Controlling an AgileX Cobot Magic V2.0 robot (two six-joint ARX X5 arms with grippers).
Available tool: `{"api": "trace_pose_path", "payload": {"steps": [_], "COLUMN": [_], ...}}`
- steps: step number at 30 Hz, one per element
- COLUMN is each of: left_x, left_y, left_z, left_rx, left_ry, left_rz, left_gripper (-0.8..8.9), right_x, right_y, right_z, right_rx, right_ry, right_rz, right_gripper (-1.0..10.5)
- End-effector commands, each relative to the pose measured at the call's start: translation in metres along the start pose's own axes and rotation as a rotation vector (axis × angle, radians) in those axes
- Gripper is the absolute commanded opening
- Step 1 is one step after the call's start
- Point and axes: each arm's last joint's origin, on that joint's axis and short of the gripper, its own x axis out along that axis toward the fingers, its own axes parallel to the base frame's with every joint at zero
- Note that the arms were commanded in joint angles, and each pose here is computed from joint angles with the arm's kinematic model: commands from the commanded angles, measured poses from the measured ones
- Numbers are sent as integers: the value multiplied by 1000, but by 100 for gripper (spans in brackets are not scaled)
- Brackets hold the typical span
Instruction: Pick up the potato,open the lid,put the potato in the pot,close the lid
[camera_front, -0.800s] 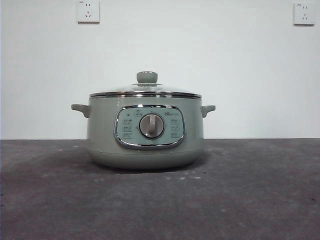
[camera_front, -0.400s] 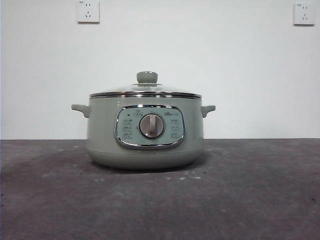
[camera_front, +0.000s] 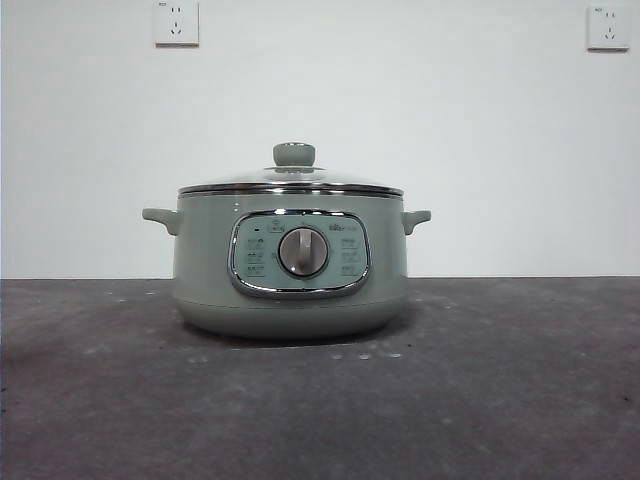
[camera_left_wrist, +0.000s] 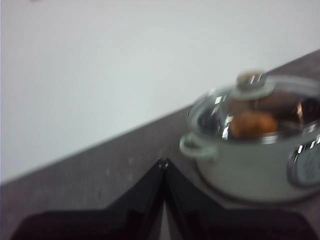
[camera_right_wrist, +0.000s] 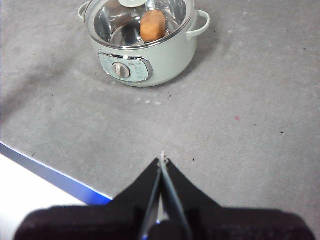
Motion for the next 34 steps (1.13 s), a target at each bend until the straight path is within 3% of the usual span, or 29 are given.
{"api": "trace_pose_path", "payload": {"steps": [1, 13, 16, 34], "left_x": [-1, -4, -5, -3], "left_y": [-4, -20, -21, -21], "left_z": [-25, -90, -95, -97], "left_rx": [-57, -186, -211, -231], "left_ry": [21, 84, 133, 156], "left_rz": [40, 64, 58, 52], "left_gripper": [-3, -3, -3, -3], "right_x": [2, 2, 2, 2], "right_y": [-1, -1, -1, -1], "right_z": [-4, -4, -4, -4], "right_rx": [10, 10, 10, 9], "right_ry": [29, 30, 30, 28], "right_rz": [-8, -8, -8, -19], "right_gripper": [2, 2, 2, 2]}}
